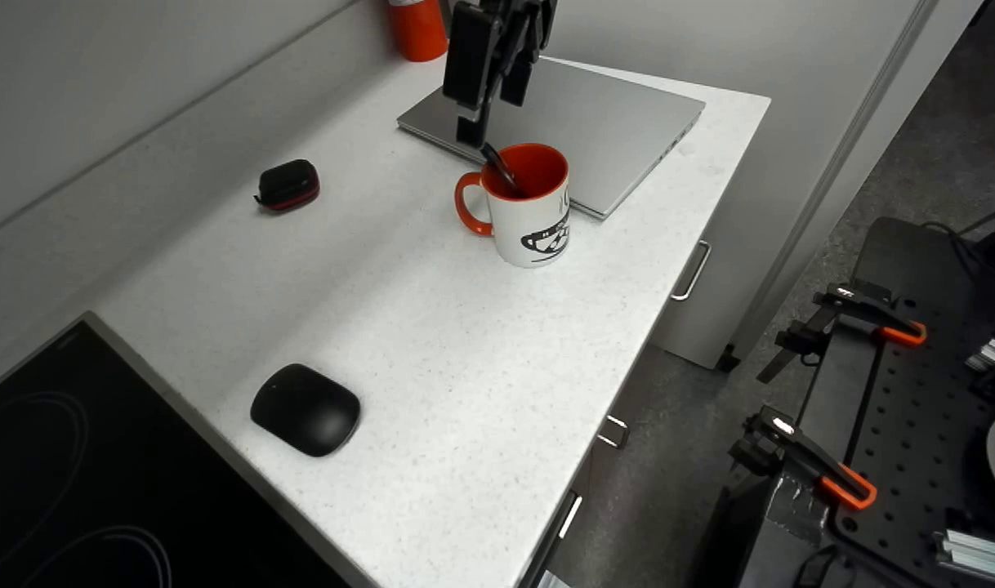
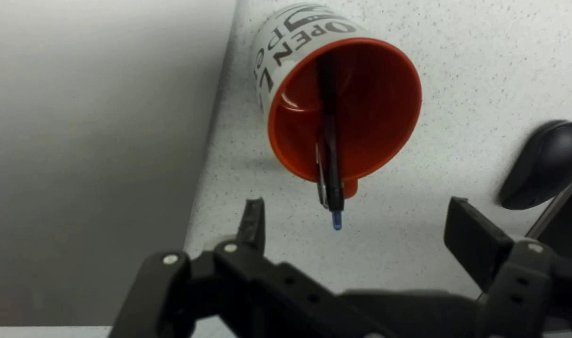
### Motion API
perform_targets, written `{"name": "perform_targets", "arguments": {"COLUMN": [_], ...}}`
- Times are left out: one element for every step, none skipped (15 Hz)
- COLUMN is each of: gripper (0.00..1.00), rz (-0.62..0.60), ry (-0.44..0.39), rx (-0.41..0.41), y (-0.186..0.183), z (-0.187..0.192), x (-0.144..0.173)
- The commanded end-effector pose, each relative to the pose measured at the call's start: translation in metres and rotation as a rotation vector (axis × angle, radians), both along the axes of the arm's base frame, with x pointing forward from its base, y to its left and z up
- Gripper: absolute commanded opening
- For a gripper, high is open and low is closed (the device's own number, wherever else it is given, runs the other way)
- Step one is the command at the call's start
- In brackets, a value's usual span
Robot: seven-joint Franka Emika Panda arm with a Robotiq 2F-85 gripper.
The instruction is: Put the pen on the counter
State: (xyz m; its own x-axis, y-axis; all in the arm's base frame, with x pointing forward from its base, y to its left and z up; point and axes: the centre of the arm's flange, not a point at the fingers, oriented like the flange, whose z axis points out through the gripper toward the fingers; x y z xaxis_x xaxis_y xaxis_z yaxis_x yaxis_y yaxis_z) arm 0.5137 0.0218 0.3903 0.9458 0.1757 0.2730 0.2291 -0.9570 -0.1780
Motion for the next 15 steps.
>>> {"name": "perform_targets", "arguments": {"gripper": [1.0,1.0,1.0,1.0,1.0,1.0,1.0,1.0,1.0,1.0,1.0,1.0,1.0,0.76,0.74], "rz": [-0.004,-0.007,-0.007,-0.02,-0.013,-0.008,-0.004,0.001,0.003,0.009,0.011,0.014,0.014,0.014,0.014], "ry": [0.001,0.002,0.002,-0.007,-0.006,-0.006,-0.005,-0.005,-0.009,-0.009,-0.009,-0.009,-0.013,-0.015,-0.017], "rx": [0.005,0.006,0.006,-0.012,-0.019,-0.023,-0.021,-0.024,-0.032,-0.035,-0.04,-0.042,-0.045,-0.048,-0.047], "y": [0.0,-0.001,-0.001,0.001,0.003,0.006,0.009,0.012,0.015,0.018,0.021,0.023,0.024,0.025,0.026], "z": [-0.001,-0.001,-0.001,-0.004,-0.006,-0.008,-0.009,-0.009,-0.01,-0.012,-0.013,-0.014,-0.014,-0.015,-0.015], "x": [0.0,0.001,0.001,0.003,0.004,0.004,0.005,0.004,0.004,0.005,0.005,0.005,0.004,0.004,0.005]}}
